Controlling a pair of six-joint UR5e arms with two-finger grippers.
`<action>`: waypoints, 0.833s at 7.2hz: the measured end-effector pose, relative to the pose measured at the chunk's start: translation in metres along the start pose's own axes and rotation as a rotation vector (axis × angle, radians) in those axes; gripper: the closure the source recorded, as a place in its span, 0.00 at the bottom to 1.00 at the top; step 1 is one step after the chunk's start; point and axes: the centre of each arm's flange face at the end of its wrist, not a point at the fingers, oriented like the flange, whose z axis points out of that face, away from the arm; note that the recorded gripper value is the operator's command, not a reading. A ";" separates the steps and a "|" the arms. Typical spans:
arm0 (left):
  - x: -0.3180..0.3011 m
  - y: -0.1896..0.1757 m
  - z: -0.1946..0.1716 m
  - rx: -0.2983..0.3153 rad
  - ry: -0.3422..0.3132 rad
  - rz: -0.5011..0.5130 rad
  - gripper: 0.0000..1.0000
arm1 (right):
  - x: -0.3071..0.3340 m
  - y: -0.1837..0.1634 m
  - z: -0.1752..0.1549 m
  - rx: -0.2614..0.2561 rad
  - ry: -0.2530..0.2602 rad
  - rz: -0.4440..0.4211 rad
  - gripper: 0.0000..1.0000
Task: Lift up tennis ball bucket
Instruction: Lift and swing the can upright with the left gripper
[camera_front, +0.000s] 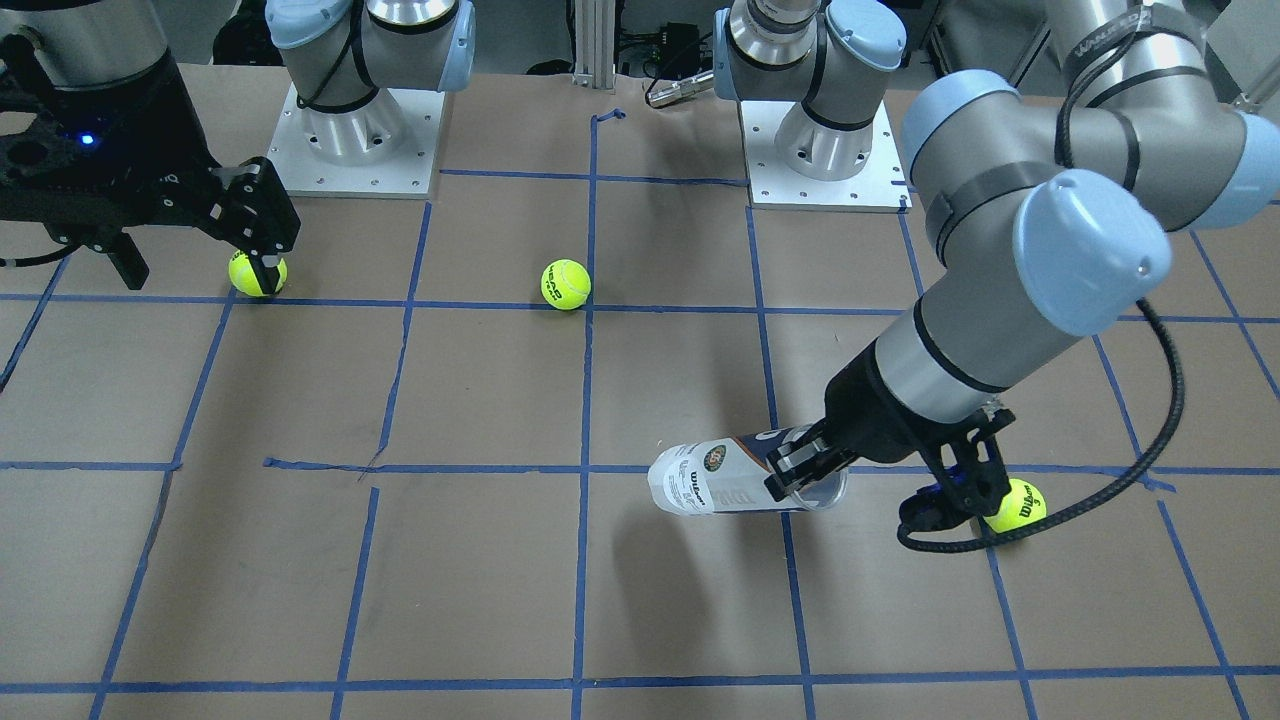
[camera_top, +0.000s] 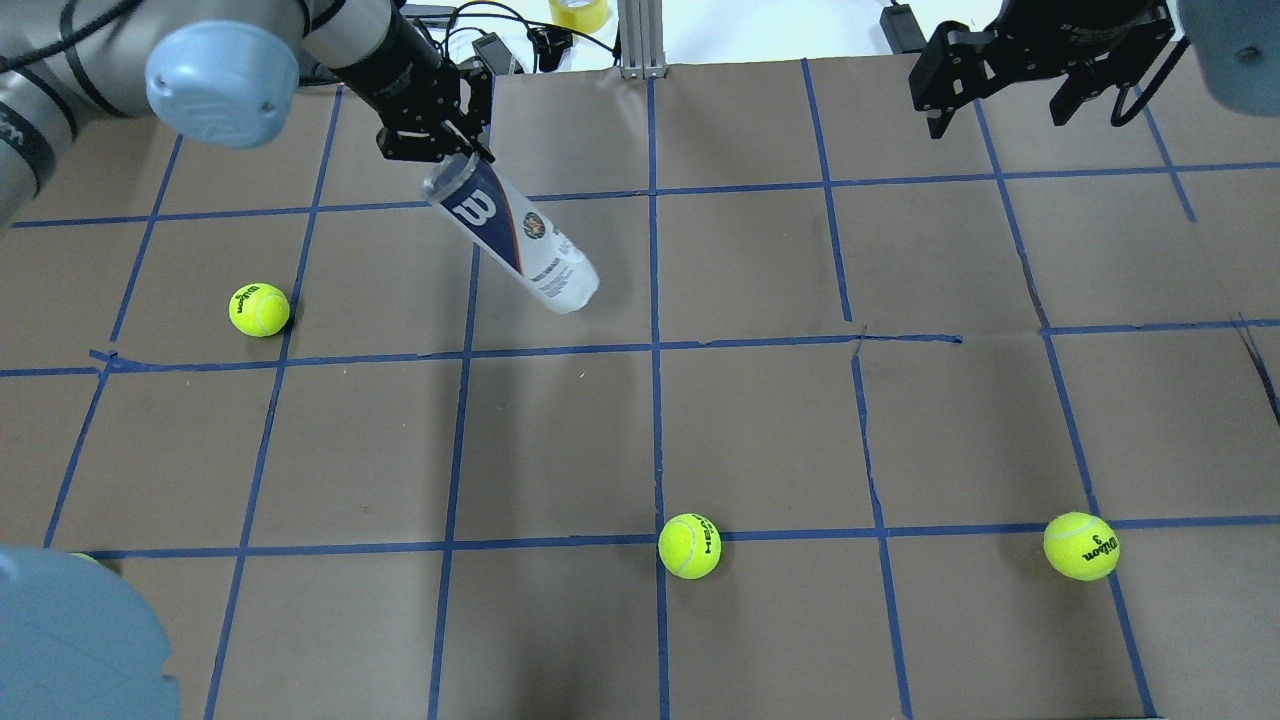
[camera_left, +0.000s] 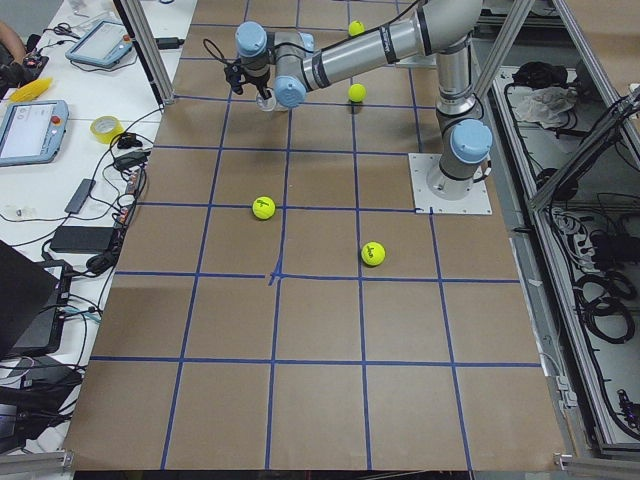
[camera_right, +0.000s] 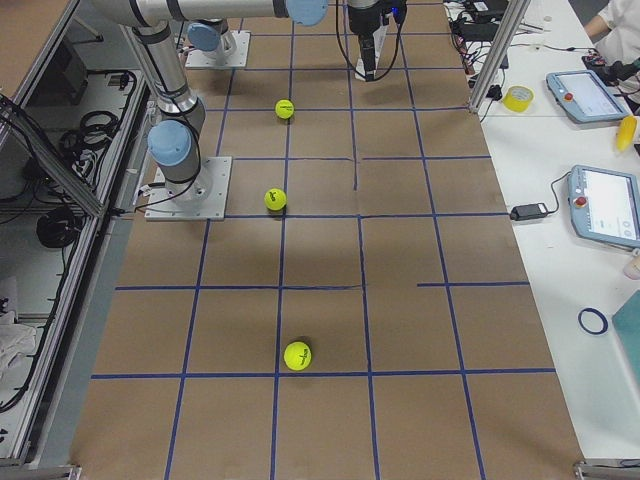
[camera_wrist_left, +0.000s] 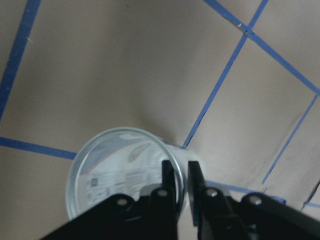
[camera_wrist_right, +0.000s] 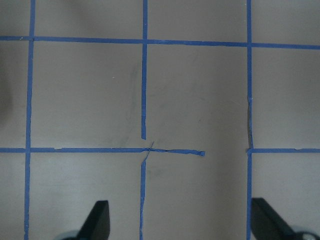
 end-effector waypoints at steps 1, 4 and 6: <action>0.004 -0.003 -0.017 0.051 -0.066 0.063 1.00 | -0.001 -0.001 -0.004 0.010 0.001 0.003 0.00; 0.042 0.020 -0.005 0.158 -0.241 0.321 1.00 | -0.007 -0.005 -0.014 0.041 -0.020 0.001 0.00; 0.068 0.033 0.030 0.197 -0.267 0.446 1.00 | -0.011 -0.018 -0.022 0.061 -0.049 -0.006 0.00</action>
